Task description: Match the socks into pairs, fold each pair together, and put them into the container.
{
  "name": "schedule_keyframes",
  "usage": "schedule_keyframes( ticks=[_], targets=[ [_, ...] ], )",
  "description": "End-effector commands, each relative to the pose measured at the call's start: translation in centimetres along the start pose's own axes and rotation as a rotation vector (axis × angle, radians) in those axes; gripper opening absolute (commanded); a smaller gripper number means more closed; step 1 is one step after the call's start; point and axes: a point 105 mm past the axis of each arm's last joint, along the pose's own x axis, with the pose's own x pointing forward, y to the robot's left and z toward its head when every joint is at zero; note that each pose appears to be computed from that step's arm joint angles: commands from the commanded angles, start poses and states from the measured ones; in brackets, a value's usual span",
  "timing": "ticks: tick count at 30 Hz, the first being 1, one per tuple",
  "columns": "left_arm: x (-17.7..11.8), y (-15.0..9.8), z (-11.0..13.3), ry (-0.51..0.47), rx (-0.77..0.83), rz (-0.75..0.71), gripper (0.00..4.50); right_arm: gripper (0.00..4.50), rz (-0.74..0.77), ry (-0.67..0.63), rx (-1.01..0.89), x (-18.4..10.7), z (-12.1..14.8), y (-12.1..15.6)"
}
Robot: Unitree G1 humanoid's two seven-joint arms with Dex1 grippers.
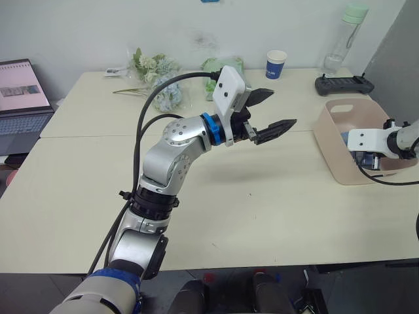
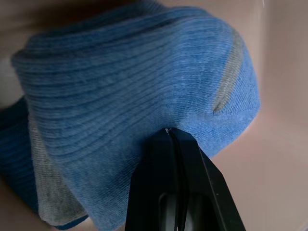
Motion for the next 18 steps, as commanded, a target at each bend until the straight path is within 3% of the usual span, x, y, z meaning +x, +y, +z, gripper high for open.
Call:
schedule_keyframes(
  ticks=[1, 5, 10, 14, 18],
  targets=[
    [-0.2, -0.3, 1.1, -0.026, 0.041, -0.003, 4.5, 0.03, -0.042, 0.021, 0.014, -1.1, -0.9, -1.1],
    [-0.2, -0.3, 1.1, -0.025, 0.038, -0.003, 4.5, 0.03, -0.114, -0.02, 0.052, -2.6, -0.6, -2.9],
    [-2.2, 0.8, 0.7, 0.012, 0.046, 0.031, 4.5, 0.03, -0.276, -0.134, 0.062, -6.5, 1.8, -7.2],
    [-6.7, 4.4, -1.1, 0.097, 0.093, 0.25, 4.5, 0.89, -0.389, -0.54, 0.243, -8.1, 9.1, -9.6],
    [-10.9, 5.7, -3.3, 0.155, 0.079, 0.433, 4.5, 2.21, -0.344, -0.838, 0.444, -7.2, 15.4, -7.4]
  ],
)
